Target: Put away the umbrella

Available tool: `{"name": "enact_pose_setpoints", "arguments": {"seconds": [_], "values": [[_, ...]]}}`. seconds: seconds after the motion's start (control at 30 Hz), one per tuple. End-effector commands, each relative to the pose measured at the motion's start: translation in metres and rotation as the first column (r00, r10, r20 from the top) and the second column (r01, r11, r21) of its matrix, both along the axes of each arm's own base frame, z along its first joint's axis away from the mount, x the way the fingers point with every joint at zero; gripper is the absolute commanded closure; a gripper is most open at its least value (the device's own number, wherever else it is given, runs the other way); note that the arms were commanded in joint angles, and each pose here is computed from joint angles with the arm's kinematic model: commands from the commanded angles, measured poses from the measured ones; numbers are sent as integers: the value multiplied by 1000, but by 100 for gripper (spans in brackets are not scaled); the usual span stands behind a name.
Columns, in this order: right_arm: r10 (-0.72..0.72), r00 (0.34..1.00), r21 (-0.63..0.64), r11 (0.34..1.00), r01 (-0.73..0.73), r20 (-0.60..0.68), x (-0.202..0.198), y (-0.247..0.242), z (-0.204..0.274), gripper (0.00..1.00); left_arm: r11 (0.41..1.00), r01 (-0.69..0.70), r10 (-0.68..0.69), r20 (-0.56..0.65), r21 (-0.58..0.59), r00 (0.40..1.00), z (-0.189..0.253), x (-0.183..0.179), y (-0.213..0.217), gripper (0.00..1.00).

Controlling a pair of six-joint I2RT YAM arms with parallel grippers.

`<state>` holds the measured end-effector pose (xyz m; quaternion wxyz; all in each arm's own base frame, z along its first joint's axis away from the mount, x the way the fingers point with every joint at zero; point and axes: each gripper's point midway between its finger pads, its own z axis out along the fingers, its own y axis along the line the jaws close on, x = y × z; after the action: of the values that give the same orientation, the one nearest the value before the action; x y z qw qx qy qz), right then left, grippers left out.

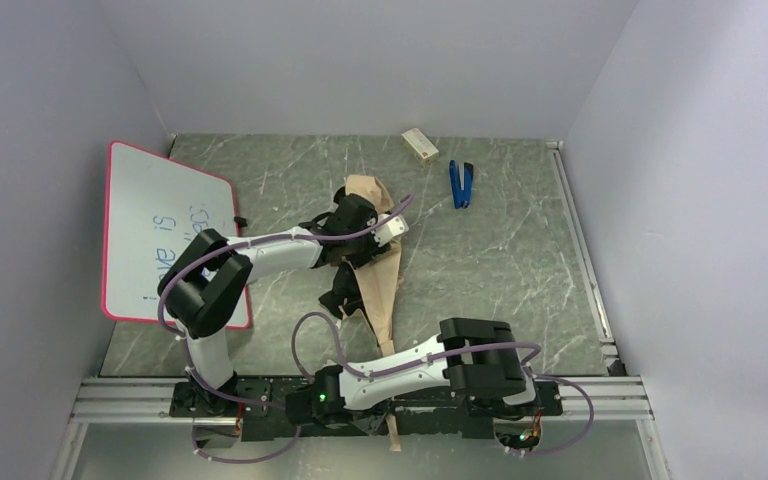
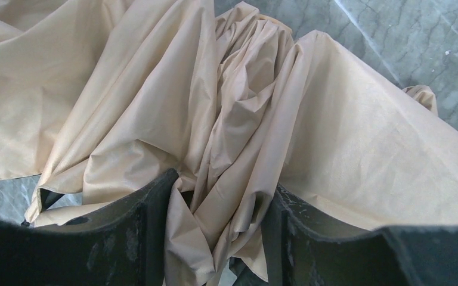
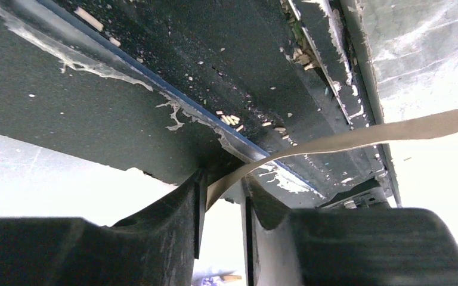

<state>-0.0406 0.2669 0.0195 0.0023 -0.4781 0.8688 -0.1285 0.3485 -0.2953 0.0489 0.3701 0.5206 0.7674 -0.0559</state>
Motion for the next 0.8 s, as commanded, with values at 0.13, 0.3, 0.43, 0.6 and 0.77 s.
{"name": "enact_pose_setpoints", "arguments": {"seconds": [0.13,0.3,0.43,0.6,0.77], "values": [[397,917,179,900,-398,40,-125,-22,26,58,1000,-14,14,37,14,999,-1,8,4,41],[350,935,262,898,-353,59,-125,-13,39,51,1000,-10,9,42,13,999,1,7,3,40],[274,953,305,903,-302,131,-113,-9,47,45,1000,-7,7,45,13,999,1,7,3,39],[113,975,401,898,-183,190,-81,-7,52,41,1000,5,-5,40,6,999,2,3,-2,39],[-49,987,544,838,-42,150,-40,-3,56,40,1000,16,-17,40,5,999,1,-1,-6,40]]}}
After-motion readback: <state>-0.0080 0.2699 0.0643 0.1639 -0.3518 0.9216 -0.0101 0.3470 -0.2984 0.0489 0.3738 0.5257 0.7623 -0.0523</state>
